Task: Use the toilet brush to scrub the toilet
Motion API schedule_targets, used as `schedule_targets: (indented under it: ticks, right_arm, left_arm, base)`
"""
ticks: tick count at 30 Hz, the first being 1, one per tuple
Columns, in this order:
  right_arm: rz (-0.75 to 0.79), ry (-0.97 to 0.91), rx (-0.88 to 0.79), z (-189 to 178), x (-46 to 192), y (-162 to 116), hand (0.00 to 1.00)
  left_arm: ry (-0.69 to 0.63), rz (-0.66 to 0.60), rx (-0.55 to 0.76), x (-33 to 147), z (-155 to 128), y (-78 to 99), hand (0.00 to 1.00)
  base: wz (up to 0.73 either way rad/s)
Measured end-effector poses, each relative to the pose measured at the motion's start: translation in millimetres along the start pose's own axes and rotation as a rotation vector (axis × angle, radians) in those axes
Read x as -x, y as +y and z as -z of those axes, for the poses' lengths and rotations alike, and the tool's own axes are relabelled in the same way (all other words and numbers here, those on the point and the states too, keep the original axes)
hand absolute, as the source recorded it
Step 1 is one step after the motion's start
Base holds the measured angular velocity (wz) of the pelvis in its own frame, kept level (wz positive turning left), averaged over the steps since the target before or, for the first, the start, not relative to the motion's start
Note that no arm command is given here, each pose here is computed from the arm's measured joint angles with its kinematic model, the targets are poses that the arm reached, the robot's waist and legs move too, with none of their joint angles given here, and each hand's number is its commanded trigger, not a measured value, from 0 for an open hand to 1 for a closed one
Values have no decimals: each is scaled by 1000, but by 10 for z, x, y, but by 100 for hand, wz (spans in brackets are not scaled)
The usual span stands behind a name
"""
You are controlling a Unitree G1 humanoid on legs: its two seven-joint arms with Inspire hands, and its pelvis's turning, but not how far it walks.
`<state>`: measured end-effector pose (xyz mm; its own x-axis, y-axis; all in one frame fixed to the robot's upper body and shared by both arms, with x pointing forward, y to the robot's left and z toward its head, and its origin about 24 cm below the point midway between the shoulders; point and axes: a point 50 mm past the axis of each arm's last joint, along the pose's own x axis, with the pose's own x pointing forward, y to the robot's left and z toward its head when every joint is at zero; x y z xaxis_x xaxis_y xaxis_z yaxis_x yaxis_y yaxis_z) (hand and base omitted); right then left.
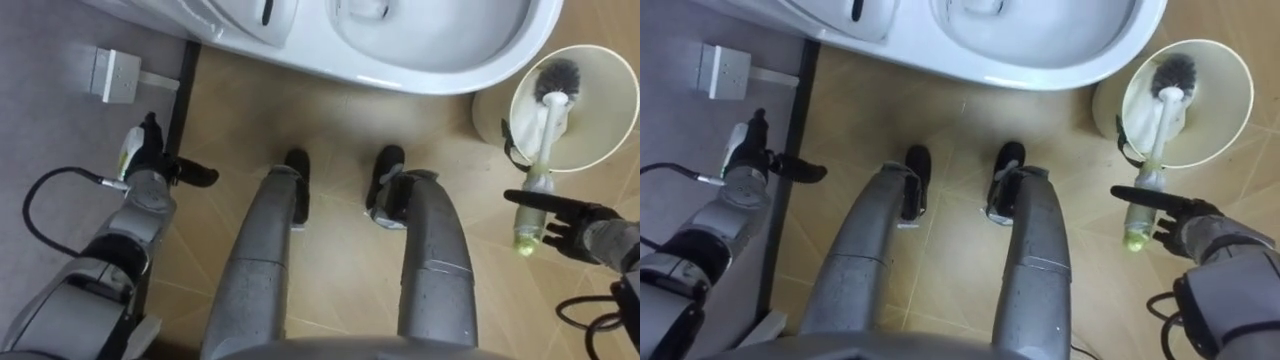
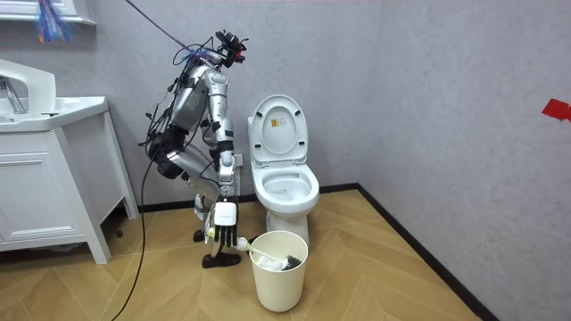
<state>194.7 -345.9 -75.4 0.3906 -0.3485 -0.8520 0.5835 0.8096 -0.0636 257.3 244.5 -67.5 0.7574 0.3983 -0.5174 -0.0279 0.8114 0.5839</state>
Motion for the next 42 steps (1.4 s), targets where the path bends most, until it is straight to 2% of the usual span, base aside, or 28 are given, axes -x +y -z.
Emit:
schedule_targets:
  ticks: [7,27,36,42]
  right_arm:
    - [-4,2,-13,12,-2,4,0]
    - [11,40,37,156,-13,-79,0]
    - [13,12,144,16,-4,16,0]
    - [3,1,156,-31,0,48,0]
  left_arm:
    - [4,-9,-22,5,60,57,0]
    - [-2,-26,-33,44,88,35,0]
    - [-30,-25,-30,19,-21,42,0]
    - [-64,-4,-33,10,-106,30,0]
  base:
    - [0]
    - [0]
    - [1]
    - [0]
